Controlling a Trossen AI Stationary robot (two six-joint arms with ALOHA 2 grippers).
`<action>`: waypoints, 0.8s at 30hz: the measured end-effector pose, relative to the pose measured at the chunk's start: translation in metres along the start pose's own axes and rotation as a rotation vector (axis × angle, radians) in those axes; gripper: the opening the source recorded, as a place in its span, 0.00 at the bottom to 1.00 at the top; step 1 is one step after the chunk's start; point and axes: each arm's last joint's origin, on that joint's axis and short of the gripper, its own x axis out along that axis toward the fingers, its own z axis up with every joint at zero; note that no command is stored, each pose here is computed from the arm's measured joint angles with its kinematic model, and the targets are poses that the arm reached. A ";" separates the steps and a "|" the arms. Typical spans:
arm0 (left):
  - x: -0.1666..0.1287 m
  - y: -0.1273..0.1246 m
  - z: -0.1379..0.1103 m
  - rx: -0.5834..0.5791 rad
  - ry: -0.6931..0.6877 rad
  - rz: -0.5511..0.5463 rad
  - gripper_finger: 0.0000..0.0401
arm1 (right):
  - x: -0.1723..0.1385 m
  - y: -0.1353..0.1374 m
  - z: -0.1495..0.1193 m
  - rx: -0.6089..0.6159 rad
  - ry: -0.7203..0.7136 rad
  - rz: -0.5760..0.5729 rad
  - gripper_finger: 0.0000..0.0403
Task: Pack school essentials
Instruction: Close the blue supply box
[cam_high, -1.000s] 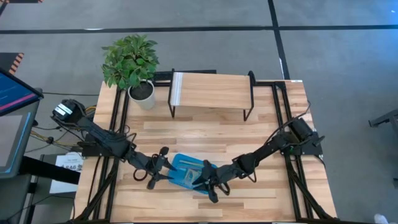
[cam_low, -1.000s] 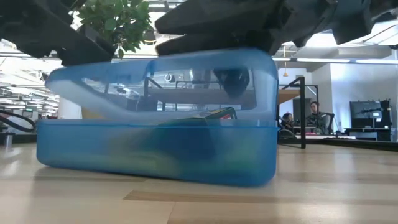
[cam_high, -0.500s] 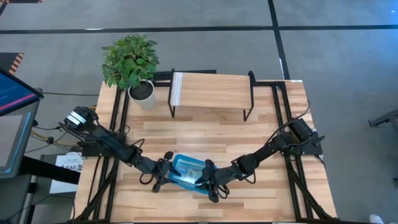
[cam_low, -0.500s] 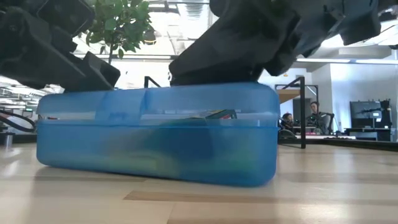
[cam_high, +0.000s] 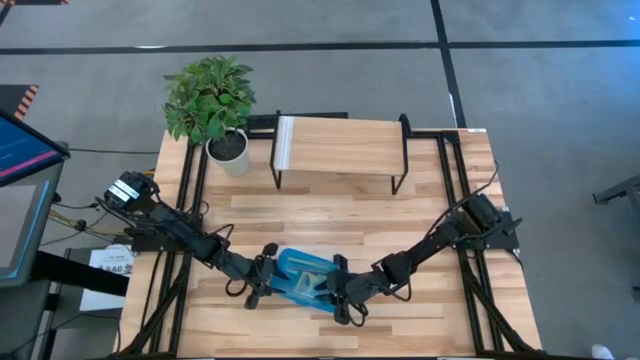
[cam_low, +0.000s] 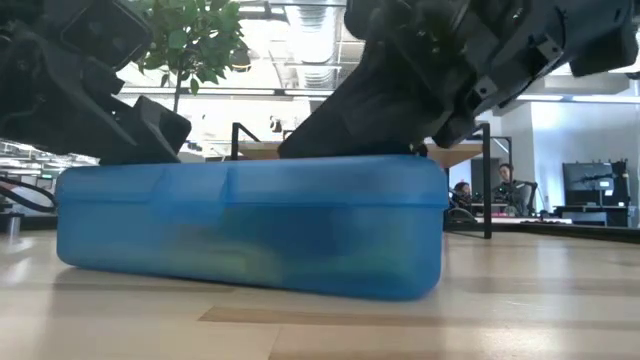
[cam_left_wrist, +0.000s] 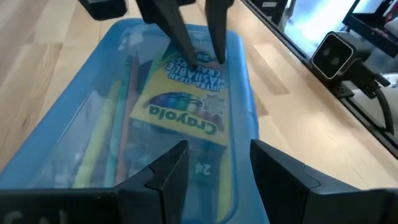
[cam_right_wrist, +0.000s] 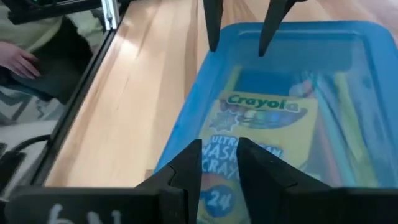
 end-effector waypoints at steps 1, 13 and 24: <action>0.000 0.000 0.000 -0.003 0.003 0.001 0.40 | 0.002 0.000 -0.002 0.007 0.005 0.000 0.31; 0.000 0.003 0.000 -0.014 -0.003 0.029 0.40 | 0.010 -0.012 -0.013 0.003 0.087 -0.045 0.31; -0.003 0.014 0.016 -0.011 -0.093 0.032 0.40 | -0.021 -0.022 0.017 -0.079 0.156 -0.090 0.31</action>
